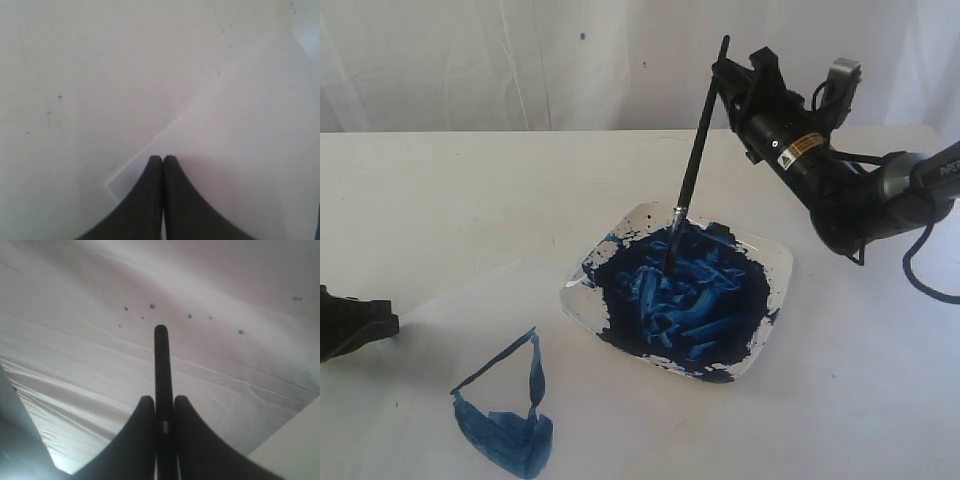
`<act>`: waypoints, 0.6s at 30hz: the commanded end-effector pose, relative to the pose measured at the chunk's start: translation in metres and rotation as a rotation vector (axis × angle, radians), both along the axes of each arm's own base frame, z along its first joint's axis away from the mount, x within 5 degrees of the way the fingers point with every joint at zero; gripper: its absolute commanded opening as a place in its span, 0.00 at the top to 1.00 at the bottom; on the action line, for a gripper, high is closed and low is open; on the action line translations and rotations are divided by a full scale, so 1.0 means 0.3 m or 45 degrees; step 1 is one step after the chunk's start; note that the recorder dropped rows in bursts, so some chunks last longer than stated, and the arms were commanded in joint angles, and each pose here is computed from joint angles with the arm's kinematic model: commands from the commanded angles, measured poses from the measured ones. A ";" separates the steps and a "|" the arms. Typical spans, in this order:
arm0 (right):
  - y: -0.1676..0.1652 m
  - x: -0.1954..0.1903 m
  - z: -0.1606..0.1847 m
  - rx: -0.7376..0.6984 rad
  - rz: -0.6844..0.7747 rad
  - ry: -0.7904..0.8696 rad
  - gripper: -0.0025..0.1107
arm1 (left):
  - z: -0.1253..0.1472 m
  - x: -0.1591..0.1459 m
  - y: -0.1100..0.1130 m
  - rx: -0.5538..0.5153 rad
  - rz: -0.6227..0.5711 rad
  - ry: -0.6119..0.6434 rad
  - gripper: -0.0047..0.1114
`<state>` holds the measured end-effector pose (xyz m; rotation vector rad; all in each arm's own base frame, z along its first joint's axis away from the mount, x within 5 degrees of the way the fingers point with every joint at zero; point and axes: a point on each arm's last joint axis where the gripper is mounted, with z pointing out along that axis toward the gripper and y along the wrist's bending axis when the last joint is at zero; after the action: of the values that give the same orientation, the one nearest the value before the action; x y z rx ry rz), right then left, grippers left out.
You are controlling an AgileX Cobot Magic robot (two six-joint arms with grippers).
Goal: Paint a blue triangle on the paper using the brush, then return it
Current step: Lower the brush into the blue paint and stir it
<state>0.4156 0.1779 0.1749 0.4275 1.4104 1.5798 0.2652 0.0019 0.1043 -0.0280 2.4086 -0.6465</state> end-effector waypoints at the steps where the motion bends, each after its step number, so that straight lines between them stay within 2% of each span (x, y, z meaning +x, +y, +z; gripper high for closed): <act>1: -0.031 0.020 -0.047 -0.060 -0.127 0.009 0.98 | -0.035 -0.015 0.028 0.134 0.041 0.097 0.96; 6: -0.050 0.032 -0.064 -0.065 -0.222 0.020 0.98 | -0.035 -0.015 0.028 0.134 0.041 0.097 0.96; 13: -0.059 0.042 -0.093 -0.256 -0.309 0.039 0.98 | -0.035 -0.015 0.028 0.134 0.041 0.097 0.96; 18: -0.079 0.052 -0.106 -0.327 -0.408 0.073 0.98 | -0.035 -0.015 0.028 0.134 0.041 0.097 0.96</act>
<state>0.4294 0.1615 0.1449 0.5107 1.4806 1.1961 0.2652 0.0019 0.1043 -0.0280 2.4086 -0.6465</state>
